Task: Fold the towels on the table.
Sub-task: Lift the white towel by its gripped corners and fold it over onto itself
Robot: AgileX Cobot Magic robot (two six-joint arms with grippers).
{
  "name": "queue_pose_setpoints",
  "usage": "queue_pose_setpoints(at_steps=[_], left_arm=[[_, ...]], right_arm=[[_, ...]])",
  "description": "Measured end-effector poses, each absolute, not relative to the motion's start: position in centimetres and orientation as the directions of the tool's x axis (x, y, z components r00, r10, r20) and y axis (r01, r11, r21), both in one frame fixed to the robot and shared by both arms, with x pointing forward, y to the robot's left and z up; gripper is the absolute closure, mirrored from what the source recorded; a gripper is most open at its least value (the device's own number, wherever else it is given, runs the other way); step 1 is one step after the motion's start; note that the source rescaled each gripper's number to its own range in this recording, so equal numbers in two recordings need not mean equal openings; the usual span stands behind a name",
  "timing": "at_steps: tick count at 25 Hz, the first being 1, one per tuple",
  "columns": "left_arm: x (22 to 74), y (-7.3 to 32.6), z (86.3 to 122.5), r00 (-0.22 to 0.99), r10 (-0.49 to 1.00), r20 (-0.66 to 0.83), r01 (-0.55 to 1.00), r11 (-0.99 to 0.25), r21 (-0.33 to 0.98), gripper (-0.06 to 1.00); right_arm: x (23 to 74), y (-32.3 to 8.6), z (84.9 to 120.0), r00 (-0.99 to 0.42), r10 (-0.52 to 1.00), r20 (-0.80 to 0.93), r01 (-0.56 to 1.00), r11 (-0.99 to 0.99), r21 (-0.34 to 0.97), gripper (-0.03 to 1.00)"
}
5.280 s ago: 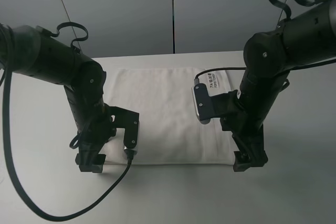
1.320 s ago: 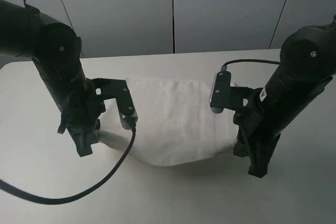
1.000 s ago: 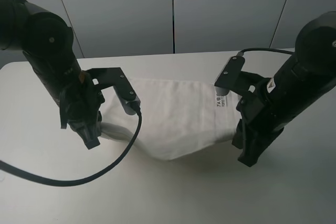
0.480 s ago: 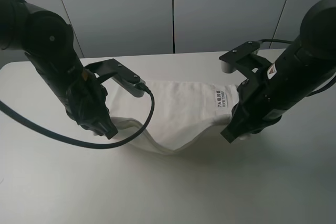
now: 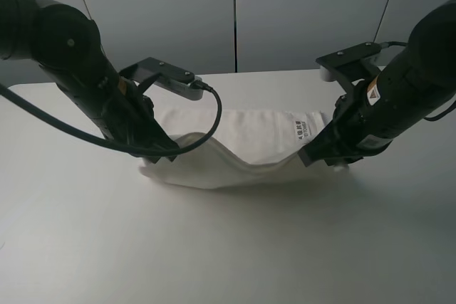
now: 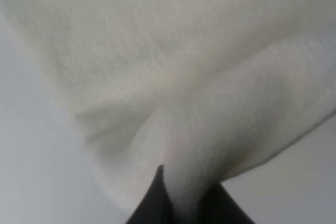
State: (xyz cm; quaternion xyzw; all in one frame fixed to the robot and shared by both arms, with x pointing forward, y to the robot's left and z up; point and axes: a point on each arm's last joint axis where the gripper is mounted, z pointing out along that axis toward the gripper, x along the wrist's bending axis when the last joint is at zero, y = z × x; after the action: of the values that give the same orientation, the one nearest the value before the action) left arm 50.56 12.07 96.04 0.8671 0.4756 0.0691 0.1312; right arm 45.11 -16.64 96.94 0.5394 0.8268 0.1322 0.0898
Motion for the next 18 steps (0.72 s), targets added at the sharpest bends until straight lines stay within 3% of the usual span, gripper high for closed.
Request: queue_pose_setpoints(at_steps=[11,18], left_arm=[[52.1,13.0,96.3,0.464,0.885,-0.027,0.824,-0.421,0.378,0.94],[52.5,12.8,96.5,0.472,0.881,-0.018,0.801,-0.420,0.427,0.94]], right_arm=[[46.6,-16.8,97.5,-0.330,0.942,-0.061,0.827,0.320,0.463,0.97],[47.8,-17.0,96.2,-0.327,0.933,-0.152,0.802,0.359,0.477,0.97]])
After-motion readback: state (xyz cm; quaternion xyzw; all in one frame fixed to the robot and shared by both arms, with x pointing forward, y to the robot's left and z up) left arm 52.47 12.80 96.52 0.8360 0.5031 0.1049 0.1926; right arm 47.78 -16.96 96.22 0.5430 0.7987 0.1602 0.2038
